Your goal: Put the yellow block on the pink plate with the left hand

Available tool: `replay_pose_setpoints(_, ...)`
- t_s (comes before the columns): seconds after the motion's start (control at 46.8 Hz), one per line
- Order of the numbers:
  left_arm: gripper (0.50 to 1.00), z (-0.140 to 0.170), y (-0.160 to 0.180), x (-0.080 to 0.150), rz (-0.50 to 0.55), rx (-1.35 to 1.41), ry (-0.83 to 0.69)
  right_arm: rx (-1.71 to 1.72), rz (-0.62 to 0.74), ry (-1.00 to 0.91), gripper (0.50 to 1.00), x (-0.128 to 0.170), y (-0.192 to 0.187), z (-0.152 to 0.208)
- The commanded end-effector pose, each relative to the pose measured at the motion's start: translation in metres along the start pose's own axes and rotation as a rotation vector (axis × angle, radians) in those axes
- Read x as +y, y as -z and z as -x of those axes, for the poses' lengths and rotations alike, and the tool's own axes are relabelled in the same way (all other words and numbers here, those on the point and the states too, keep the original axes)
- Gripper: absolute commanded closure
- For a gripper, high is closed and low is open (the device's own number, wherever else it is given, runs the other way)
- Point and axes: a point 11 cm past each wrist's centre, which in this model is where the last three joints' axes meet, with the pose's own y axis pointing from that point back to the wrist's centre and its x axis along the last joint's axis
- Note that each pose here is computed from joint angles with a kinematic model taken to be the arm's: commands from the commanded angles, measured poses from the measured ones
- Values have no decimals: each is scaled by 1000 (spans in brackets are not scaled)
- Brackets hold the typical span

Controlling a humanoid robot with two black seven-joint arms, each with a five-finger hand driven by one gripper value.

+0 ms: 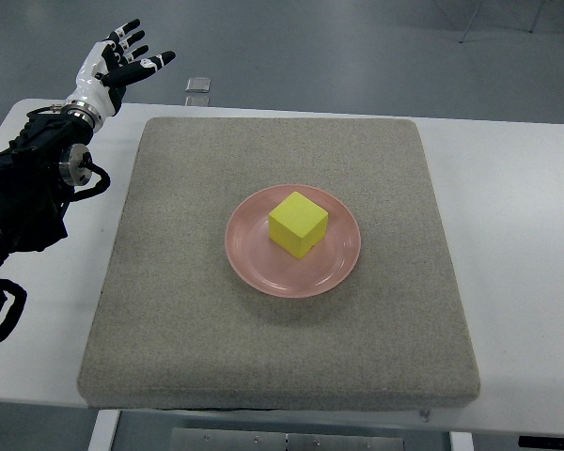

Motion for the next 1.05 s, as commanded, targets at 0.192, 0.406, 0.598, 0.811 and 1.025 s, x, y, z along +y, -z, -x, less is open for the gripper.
replay_pose_setpoints(0.192,549,-4,-9,0,74,200,-6,0,-1,1,576,0,0,0)
replay_pose_setpoints(0.406,542,-12,-8,2,85,258,-54,0,0,0,576,0,0,0)
replay_pose_setpoints(0.598,536,-17,-7,2,81,244,-103,0,0,0,576,0,0,0)
replay_pose_setpoints(0.811,536,-18,-6,3,78,234,-118,0,-1,1,576,0,0,0)
replay_pose_setpoints(1.025,536,-17,-7,2,78,231,-115,5,-3,0,576,0,1,0)
